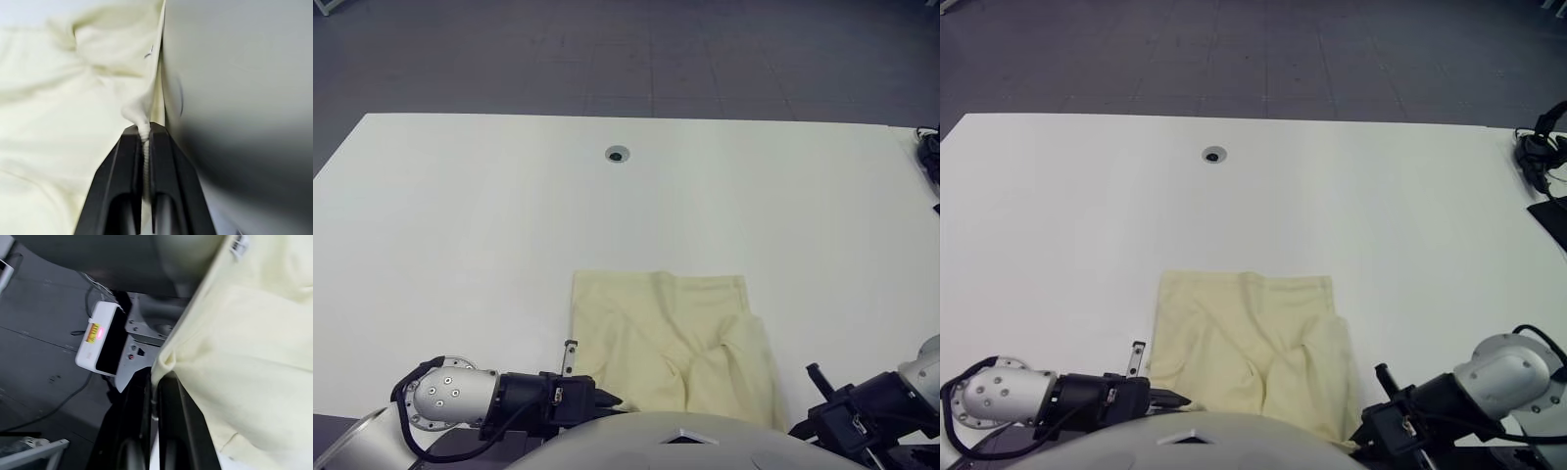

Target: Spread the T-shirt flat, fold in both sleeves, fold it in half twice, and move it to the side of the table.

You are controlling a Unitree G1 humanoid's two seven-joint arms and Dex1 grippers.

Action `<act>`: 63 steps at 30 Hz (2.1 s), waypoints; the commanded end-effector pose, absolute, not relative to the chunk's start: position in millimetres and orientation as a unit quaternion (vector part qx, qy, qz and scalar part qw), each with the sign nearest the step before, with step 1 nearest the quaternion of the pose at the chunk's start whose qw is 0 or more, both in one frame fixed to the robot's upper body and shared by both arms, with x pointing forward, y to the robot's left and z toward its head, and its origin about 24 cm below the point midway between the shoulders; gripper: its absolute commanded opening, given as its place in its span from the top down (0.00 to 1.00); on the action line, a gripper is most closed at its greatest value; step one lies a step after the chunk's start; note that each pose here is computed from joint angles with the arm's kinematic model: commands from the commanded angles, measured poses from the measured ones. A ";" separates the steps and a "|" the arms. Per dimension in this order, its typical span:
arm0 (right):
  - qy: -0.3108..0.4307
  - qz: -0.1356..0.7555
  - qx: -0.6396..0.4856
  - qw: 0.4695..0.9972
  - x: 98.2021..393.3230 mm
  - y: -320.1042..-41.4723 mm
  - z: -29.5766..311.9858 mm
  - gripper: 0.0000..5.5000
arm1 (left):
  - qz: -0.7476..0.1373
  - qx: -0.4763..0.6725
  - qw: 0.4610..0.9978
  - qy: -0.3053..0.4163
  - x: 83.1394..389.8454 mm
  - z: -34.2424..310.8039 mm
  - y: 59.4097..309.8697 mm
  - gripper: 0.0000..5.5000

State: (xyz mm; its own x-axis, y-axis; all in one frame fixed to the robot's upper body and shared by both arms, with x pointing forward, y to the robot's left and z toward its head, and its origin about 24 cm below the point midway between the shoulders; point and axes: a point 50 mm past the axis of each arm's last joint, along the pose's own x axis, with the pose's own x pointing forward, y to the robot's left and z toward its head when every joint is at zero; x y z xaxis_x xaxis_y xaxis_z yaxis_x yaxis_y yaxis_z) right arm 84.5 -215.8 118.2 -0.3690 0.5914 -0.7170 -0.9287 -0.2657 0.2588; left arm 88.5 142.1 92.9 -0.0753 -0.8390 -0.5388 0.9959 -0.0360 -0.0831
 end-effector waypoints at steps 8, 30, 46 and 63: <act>0.340 0.626 -0.321 0.625 128.1 -206.9 59.9 1.00 | -0.653 0.196 0.678 0.275 105.4 43.2 137.4 1.00; 0.328 0.514 -0.307 0.730 210.3 -159.1 18.3 1.00 | -0.452 0.375 0.770 0.247 229.0 1.9 165.7 1.00; 0.098 0.382 -0.350 0.850 324.5 -155.8 73.0 1.00 | -0.324 0.346 0.879 0.048 318.6 51.8 130.6 1.00; 0.102 0.579 -0.451 0.672 173.0 -207.8 145.1 1.00 | -0.618 0.375 0.689 0.045 141.3 122.6 165.1 1.00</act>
State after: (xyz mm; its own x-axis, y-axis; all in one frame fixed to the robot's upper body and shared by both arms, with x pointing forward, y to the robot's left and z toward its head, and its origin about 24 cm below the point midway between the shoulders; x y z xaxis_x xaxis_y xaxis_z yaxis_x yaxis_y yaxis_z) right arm 200.8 -204.0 147.4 0.4270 0.7211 -0.5456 -0.8213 0.0567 -0.5677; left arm 179.7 164.2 136.0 0.4044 -0.8365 -0.3698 0.7878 0.1132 0.6055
